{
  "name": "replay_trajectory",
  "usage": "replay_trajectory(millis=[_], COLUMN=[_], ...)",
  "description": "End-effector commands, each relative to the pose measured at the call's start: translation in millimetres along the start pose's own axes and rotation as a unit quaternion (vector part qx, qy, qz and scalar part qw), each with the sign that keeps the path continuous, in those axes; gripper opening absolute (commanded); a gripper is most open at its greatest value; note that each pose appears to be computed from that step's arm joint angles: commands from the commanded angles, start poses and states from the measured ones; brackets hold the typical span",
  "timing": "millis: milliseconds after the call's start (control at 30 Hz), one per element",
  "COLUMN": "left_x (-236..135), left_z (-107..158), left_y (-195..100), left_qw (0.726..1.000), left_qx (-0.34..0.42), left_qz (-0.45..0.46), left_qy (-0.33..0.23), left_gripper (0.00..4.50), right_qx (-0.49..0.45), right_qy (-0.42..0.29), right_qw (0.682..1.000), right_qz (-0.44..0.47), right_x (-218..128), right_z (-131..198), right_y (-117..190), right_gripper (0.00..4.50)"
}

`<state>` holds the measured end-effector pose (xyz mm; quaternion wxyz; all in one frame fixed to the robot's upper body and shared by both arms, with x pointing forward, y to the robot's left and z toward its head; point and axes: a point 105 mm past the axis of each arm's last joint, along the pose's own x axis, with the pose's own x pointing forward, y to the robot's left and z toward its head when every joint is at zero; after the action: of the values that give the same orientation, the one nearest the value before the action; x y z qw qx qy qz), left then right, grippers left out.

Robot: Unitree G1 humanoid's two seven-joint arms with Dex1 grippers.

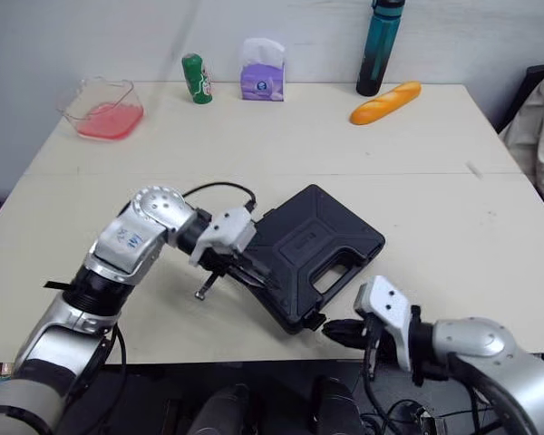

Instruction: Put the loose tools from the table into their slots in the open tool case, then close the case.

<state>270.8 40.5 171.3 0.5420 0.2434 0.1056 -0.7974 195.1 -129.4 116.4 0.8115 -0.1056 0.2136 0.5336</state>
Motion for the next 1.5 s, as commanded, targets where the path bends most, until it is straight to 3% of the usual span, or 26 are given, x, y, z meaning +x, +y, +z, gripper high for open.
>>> replay_trajectory(millis=[33, 333, 533, 767, 833, 900, 967, 1000, 1133, 1167, 1367, 1500], left_x=[7, 23, 29, 24, 14, -17, -34, -47, -112, -123, -206, -215], left_z=[-2, -41, -57, -48, -42, -19, -4, 4, 11, 10, -10, -16], left_y=[4, 7, -6, 2, 2, -7, -12, -12, -24, -28, -79, -92], left_qw=[0.999, 0.986, 0.978, 0.99, 0.996, 0.998, 0.992, 0.987, 0.958, 0.951, 0.909, 0.904], left_qx=[0.033, 0.083, 0.111, 0.072, 0.037, -0.041, -0.074, -0.086, -0.146, -0.158, -0.206, -0.206], left_qz=[0.009, 0.002, -0.033, 0.005, 0.02, 0.031, 0.04, 0.059, 0.159, 0.177, 0.337, 0.362], left_qy=[0.038, 0.142, 0.175, 0.122, 0.077, -0.031, -0.092, -0.122, -0.191, -0.197, -0.133, -0.095], left_gripper=[0.05, 0.05, 0.05, 0.05, 0.65, 1.25, 2.12, 2.65, 4.45, 4.5, 4.5, 4.5], right_qx=[-0.012, -0.012, -0.02, -0.035, -0.033, -0.029, -0.029, -0.034, -0.043, -0.044, -0.059, -0.07], right_qy=[0.0, -0.03, -0.094, -0.076, -0.074, -0.076, -0.08, -0.082, -0.082, -0.082, -0.048, -0.05], right_qw=[1.0, 0.999, 0.995, 0.996, 0.996, 0.993, 0.991, 0.99, 0.983, 0.982, 0.977, 0.975], right_qz=[0.001, 0.011, -0.017, -0.017, -0.045, -0.085, -0.101, -0.113, -0.159, -0.163, -0.197, -0.203], right_x=[2, 12, 27, 9, -1, -32, -53, -68, -124, -133, -175, -184], right_z=[2, 11, 44, 40, 39, 42, 47, 51, 64, 66, 66, 68], right_y=[0, -1, -15, -10, -16, -30, -35, -40, -52, -52, -59, -65], right_gripper=[0.0, 0.0, 0.0, 0.0, 0.0, 0.66, 1.37, 1.98, 3.93, 4.46, 4.49, 4.49])
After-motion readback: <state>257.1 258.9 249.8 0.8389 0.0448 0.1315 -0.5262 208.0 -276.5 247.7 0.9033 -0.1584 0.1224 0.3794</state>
